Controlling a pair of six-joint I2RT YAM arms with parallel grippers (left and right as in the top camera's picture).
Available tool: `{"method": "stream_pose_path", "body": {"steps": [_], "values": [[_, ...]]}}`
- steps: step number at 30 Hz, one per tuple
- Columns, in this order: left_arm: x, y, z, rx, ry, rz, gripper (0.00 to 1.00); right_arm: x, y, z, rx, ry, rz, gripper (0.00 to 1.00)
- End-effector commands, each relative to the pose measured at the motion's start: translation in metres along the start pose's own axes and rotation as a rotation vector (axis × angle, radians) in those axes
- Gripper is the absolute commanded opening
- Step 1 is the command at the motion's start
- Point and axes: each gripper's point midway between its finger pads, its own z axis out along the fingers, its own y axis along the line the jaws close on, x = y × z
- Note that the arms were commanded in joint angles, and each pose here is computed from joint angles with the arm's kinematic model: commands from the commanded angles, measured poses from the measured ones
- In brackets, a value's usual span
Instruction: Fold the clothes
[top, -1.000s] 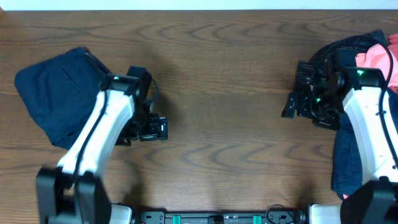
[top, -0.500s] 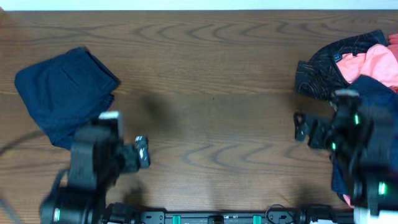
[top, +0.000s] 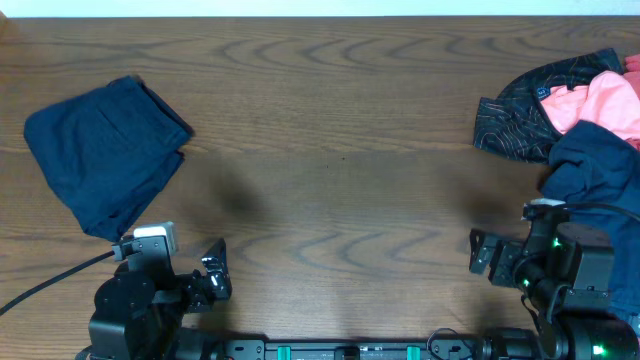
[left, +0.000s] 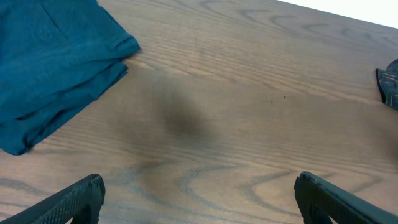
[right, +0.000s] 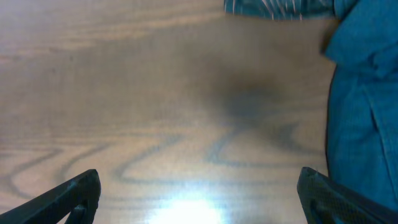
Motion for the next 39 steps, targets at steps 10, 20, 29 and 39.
{"method": "stream_pose_path", "body": {"steps": [10,20,29,39], "values": [[-0.001,0.002,0.0,-0.014,-0.008,-0.01,0.98,0.019,-0.003,-0.001,0.014,0.067,-0.014,0.99],[-0.001,0.002,0.0,-0.014,-0.008,-0.01,0.98,-0.024,0.014,-0.004,-0.085,-0.365,-0.115,0.99],[-0.001,0.002,0.0,-0.014,-0.008,-0.01,0.98,-0.037,0.025,0.008,-0.166,-0.674,-0.156,0.99],[-0.001,0.002,0.0,-0.014,-0.008,-0.01,0.98,-0.054,0.03,0.024,-0.194,-0.9,-0.195,0.99]]}}
